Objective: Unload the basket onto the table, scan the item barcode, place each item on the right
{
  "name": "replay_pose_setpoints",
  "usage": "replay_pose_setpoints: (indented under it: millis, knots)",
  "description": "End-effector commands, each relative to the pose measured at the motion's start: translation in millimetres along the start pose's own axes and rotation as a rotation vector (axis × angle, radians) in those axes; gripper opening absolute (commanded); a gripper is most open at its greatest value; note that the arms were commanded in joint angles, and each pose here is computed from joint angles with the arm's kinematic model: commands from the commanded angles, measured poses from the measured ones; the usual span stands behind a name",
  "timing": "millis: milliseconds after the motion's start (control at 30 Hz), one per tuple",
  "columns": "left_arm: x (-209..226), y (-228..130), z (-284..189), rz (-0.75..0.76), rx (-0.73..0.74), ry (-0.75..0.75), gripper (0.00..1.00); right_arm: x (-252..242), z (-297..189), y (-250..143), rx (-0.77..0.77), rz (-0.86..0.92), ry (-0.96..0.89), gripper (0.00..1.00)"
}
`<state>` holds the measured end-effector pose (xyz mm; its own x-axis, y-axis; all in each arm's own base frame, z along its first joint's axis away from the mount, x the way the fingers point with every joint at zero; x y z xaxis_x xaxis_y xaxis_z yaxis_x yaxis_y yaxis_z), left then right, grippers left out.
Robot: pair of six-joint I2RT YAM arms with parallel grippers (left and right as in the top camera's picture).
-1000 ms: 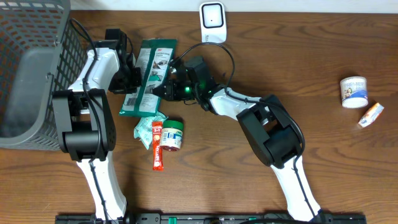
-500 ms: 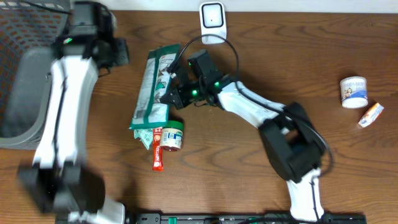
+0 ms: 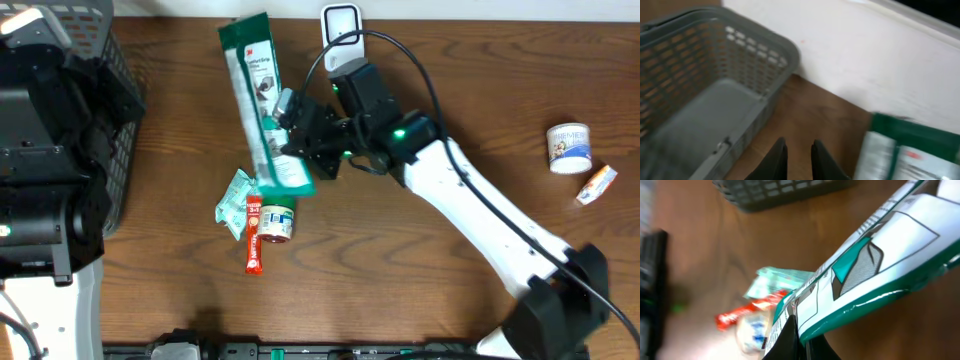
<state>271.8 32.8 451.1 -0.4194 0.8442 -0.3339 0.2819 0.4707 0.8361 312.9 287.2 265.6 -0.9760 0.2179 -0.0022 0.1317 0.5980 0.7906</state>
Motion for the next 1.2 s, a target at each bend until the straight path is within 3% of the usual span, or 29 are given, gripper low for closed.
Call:
replay_pose_setpoints:
  millis: [0, 133, 267, 333, 833, 967, 1067, 1167]
  knots:
    - [17.6, 1.8, 14.7, -0.068, -0.009, 0.131, 0.15, -3.4, -45.8, 18.4, 0.030, -0.292, -0.213, 0.01]
    - [36.9, -4.7, 34.4, -0.106, 0.053, 0.229, 0.15, 2.2, -69.8, 31.1, 0.017, -0.447, -0.281, 0.01]
    - [57.2, -12.9, 47.0, -0.112, 0.124, 0.322, 0.15, 0.2, -76.4, 37.1, 0.008, -0.467, -0.327, 0.01]
    - [65.1, -14.8, 50.4, -0.118, 0.144, 0.354, 0.22, -3.0, -77.9, 39.3, 0.015, -0.471, -0.362, 0.01]
    - [75.6, -44.5, 77.9, -0.106, 0.345, 0.405, 0.25, 9.7, -105.9, 101.7, 0.072, -0.629, -0.699, 0.01]
    - [79.1, -55.0, 94.6, -0.094, 0.405, 0.436, 0.30, 17.4, -106.1, 117.4, 0.102, -0.730, -0.810, 0.01]
    - [82.0, -62.8, 105.4, -0.086, 0.448, 0.459, 0.42, 25.1, -104.1, 130.7, 0.128, -0.804, -0.902, 0.01]
    - [84.1, -68.7, 114.4, -0.081, 0.479, 0.475, 0.47, 29.0, -101.6, 138.9, 0.107, -0.833, -0.929, 0.01]
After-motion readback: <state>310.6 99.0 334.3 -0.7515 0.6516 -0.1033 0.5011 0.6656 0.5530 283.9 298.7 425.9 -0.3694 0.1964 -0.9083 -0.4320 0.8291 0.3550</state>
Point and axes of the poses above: each gripper's point midway between its finger pads, its own z axis out along the fingers, its own x axis along the line the jaws close on, y = z × x, the point moved 7 cm from there along -z, back along the fingers, and after that the axes turned 6 degrees about -z, right-handed, at the moved point
